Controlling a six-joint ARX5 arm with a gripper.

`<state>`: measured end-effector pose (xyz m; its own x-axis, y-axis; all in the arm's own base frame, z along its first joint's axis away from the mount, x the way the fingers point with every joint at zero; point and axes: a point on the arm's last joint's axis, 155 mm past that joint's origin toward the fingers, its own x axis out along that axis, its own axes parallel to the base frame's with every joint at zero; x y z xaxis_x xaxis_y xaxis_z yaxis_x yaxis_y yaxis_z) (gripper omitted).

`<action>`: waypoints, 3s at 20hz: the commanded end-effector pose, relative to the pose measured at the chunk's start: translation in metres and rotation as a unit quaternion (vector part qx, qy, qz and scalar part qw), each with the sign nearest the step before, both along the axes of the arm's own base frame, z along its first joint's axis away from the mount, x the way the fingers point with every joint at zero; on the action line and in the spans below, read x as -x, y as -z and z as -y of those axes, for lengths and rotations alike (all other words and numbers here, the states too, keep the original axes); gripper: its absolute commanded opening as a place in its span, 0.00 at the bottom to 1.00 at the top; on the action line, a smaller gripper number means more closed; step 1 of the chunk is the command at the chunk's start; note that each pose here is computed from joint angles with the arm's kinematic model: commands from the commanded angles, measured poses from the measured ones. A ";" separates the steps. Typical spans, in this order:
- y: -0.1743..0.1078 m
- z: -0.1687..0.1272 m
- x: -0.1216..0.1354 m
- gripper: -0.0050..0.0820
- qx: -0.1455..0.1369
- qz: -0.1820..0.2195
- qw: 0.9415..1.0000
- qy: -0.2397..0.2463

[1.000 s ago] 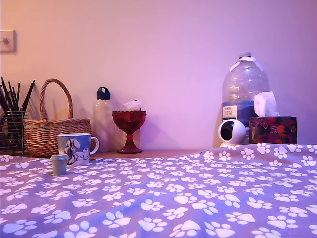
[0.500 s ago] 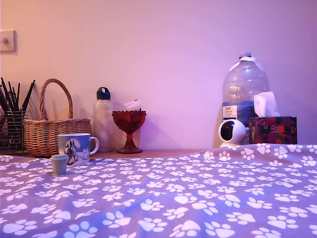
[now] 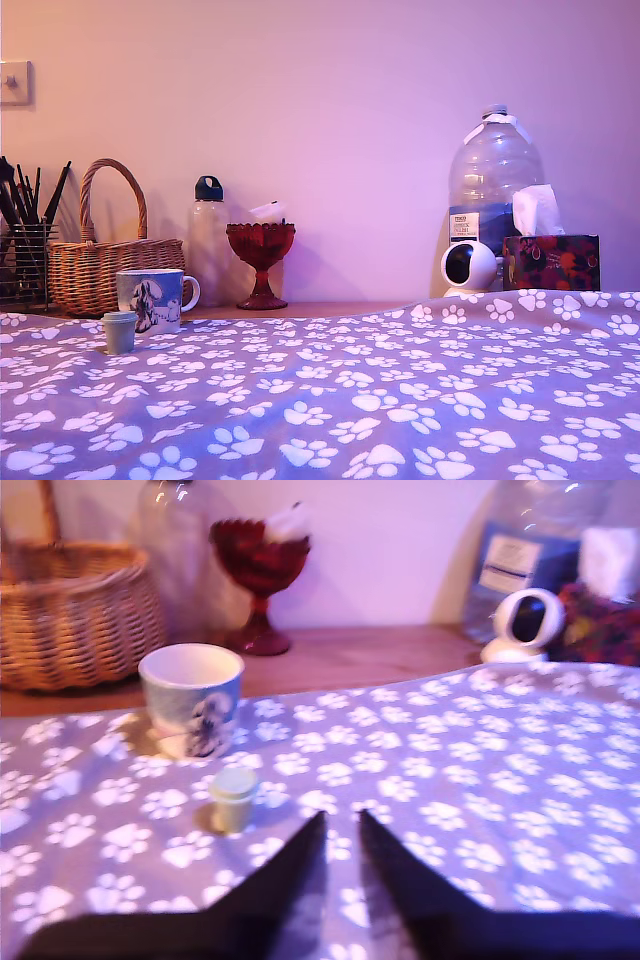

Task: Pick the coffee capsule and then drop it inside the coffee cup in front of you

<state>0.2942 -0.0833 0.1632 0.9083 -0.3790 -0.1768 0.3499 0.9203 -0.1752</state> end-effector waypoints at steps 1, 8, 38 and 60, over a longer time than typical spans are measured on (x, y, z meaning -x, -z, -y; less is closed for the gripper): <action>0.004 -0.003 -0.005 0.68 -0.005 0.003 1.000 -0.009; 0.027 0.003 -0.019 0.69 -0.053 -0.005 0.999 0.008; 0.112 0.011 -0.140 0.76 -0.081 -0.033 0.996 0.003; 0.146 0.013 -0.188 0.51 -0.087 -0.065 0.994 0.003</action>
<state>0.4826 -0.0963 0.0257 0.8770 -0.3368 -0.3428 0.3382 0.9393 -0.0576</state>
